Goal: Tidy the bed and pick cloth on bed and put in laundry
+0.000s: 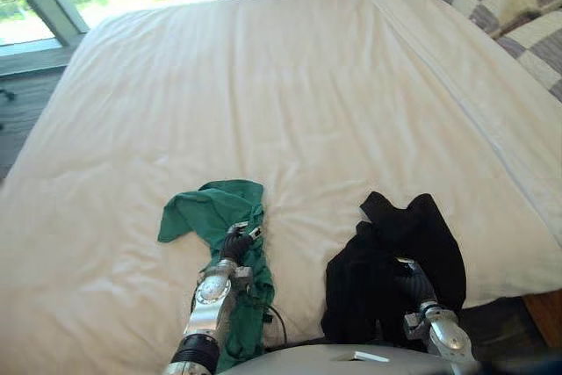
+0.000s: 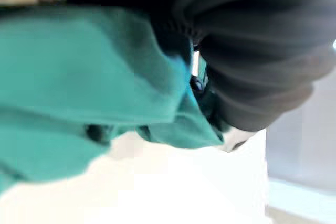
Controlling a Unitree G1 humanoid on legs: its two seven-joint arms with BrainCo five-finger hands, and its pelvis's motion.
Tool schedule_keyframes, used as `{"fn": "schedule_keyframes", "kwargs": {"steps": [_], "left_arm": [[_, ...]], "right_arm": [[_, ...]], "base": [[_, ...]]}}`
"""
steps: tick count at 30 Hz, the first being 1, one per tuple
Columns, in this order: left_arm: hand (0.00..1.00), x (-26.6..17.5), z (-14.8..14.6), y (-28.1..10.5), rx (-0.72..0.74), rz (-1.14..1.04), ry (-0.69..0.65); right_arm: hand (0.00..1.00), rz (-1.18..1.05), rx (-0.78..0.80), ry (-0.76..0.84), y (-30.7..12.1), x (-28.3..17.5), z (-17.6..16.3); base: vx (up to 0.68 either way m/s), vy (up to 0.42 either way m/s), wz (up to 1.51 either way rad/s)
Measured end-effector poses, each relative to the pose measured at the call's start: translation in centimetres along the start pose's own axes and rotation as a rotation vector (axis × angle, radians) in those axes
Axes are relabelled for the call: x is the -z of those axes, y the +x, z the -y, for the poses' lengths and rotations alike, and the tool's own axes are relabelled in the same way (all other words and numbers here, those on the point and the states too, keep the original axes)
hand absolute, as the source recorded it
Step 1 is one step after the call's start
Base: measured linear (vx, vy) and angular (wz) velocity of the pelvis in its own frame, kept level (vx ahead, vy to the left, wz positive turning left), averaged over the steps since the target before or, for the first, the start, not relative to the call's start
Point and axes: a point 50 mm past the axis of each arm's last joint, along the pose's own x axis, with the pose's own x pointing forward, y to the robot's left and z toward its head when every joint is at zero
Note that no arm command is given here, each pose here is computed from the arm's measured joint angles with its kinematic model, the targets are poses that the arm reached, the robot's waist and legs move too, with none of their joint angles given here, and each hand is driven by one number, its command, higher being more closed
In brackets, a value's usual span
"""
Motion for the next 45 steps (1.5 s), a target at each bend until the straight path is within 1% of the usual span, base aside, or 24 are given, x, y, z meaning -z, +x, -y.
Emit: {"fn": "schedule_keyframes", "kwargs": {"steps": [2, 9, 13, 15, 18, 20, 22, 24, 26, 27, 29, 30, 34, 36, 40, 45], "left_arm": [[1.00, 0.4, 0.4, -0.3, 0.009, 0.002, -0.024], [1.00, 1.8, 0.6, -1.5, -0.045, -0.012, -0.114], [1.00, 4.3, 0.8, -3.7, -0.107, -0.079, -0.152], [1.00, 6.2, 0.6, -5.6, -0.147, -0.150, -0.166], [1.00, 5.5, 0.8, -5.5, -0.125, -0.118, -0.152], [1.00, 5.3, 0.5, -6.0, -0.125, -0.107, -0.171], [1.00, 3.9, -0.1, -5.9, -0.112, -0.045, -0.218], [1.00, 2.8, -2.5, -6.3, -0.127, -0.011, -0.280], [1.00, 2.3, -3.3, -6.3, -0.116, 0.002, -0.302], [1.00, 2.5, -3.7, -6.5, -0.104, -0.019, -0.325], [1.00, 2.5, -3.9, -6.5, -0.093, -0.027, -0.336], [1.00, 3.4, -3.6, -7.2, -0.085, -0.057, -0.362], [1.00, 4.0, -2.3, -7.2, -0.041, -0.089, -0.385], [1.00, 3.9, -1.6, -6.8, -0.032, -0.078, -0.409], [1.00, 4.3, -1.6, -6.5, -0.036, -0.100, -0.407], [1.00, 4.3, -2.3, -6.9, -0.056, -0.097, -0.398]], "right_arm": [[1.00, -0.014, -0.010, 0.028, -0.5, 0.6, -0.2], [1.00, -0.037, -0.175, 0.134, -0.8, 1.5, -2.4], [1.00, -0.086, -0.206, 0.160, -1.7, 2.7, -2.7], [1.00, -0.103, -0.204, 0.173, -2.0, 3.0, -2.8], [1.00, -0.104, -0.201, 0.199, -1.8, 2.6, -2.8], [1.00, -0.112, -0.206, 0.200, -1.6, 2.4, -2.8], [1.00, -0.093, -0.221, 0.191, -1.5, 1.6, -2.7], [1.00, -0.081, -0.259, 0.180, -1.5, 0.9, -2.6], [1.00, -0.067, -0.265, 0.167, -1.6, 0.5, -2.3], [1.00, -0.067, -0.283, 0.118, -1.6, 0.3, -2.0], [1.00, -0.082, -0.294, 0.092, -1.8, 0.6, -2.2], [1.00, -0.095, -0.300, 0.073, -1.9, 0.8, -2.2], [1.00, -0.115, -0.291, 0.105, -1.9, 1.4, -2.8], [1.00, -0.104, -0.276, 0.093, -1.6, 1.1, -2.1], [1.00, -0.088, -0.276, 0.131, -1.4, 1.1, -2.4], [1.00, -0.080, -0.288, 0.114, -1.4, 1.1, -2.6]], "base": [[-0.02, -0.062, 1.09], [-0.14, -0.100, 0.64], [-0.18, -0.067, 0.86], [-0.12, -0.050, 1.10], [0.00, 0.013, 1.29], [0.07, 0.024, 1.02], [0.07, 0.057, 1.11], [0.15, 0.030, 0.93], [0.13, 0.010, 0.99], [0.12, 0.024, 1.04], [0.18, 0.041, 0.77], [0.24, 0.049, 0.69], [0.12, 0.027, 0.81], [-0.04, -0.033, 0.50], [-0.08, -0.014, 0.54], [0.04, 0.054, 0.40]]}}
